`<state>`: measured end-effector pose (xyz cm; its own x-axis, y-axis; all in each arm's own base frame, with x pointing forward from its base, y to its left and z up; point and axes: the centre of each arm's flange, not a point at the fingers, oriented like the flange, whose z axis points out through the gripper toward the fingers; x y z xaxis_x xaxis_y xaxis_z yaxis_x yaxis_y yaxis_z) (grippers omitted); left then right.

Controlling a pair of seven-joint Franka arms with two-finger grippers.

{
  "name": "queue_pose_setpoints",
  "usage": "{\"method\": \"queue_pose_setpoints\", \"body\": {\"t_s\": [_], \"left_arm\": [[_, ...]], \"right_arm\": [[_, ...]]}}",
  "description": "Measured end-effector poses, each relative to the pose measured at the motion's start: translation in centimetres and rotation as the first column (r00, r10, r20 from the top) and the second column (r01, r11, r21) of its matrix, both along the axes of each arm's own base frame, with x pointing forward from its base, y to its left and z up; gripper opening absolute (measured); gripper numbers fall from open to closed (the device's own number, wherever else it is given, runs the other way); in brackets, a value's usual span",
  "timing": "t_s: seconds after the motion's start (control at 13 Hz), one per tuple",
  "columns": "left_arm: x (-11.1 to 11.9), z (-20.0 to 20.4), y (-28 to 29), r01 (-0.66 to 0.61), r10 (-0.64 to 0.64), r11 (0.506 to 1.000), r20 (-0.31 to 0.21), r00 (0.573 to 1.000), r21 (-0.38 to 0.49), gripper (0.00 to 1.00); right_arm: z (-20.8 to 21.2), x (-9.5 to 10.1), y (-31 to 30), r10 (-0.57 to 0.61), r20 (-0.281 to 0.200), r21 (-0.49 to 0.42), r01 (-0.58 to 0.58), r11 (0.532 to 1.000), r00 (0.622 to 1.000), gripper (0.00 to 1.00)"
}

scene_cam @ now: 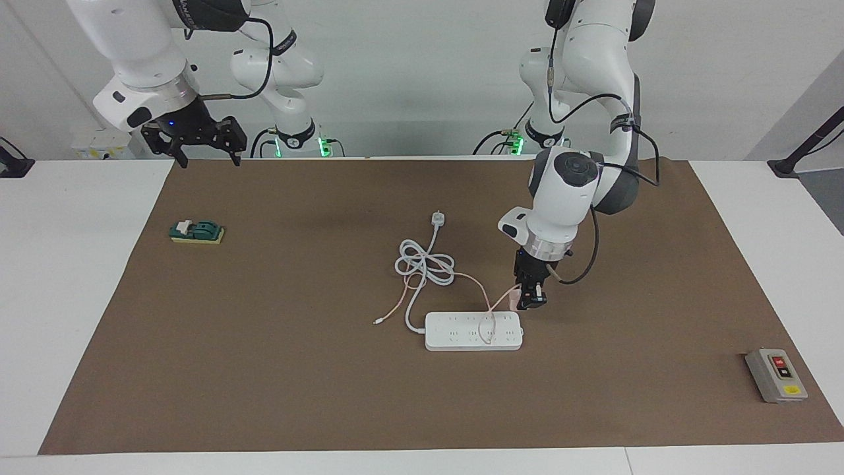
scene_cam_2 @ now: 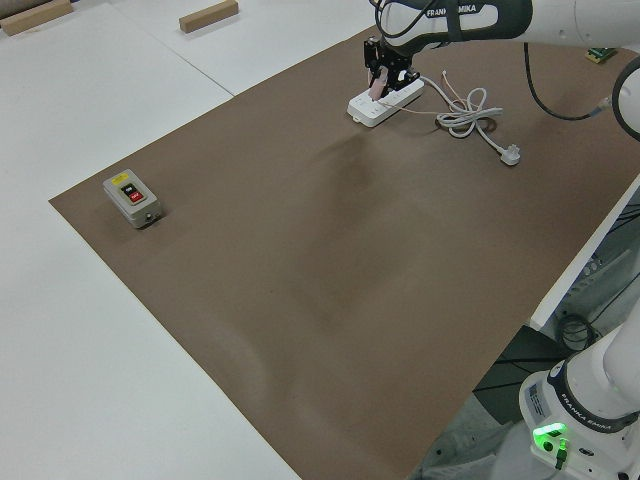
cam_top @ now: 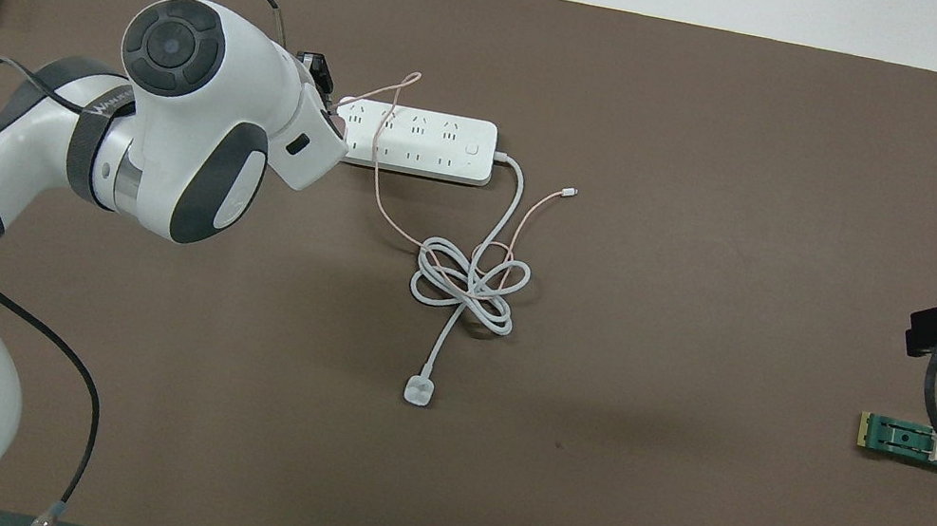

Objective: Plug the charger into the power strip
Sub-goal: 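Align and push the charger prongs into the socket with the left gripper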

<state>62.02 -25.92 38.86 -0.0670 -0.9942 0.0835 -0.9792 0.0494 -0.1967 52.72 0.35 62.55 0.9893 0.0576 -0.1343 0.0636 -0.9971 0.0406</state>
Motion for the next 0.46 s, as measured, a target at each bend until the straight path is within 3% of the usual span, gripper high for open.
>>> {"method": "queue_pose_setpoints", "body": {"t_s": [0.46], "left_arm": [[0.45,0.29,0.71,-0.007,0.007,1.0,0.011,1.0,0.002,0.3]], "right_arm": [[-0.01,0.01,-0.63,-0.019,0.0,0.025,0.019,1.0,1.0,1.0]]}}
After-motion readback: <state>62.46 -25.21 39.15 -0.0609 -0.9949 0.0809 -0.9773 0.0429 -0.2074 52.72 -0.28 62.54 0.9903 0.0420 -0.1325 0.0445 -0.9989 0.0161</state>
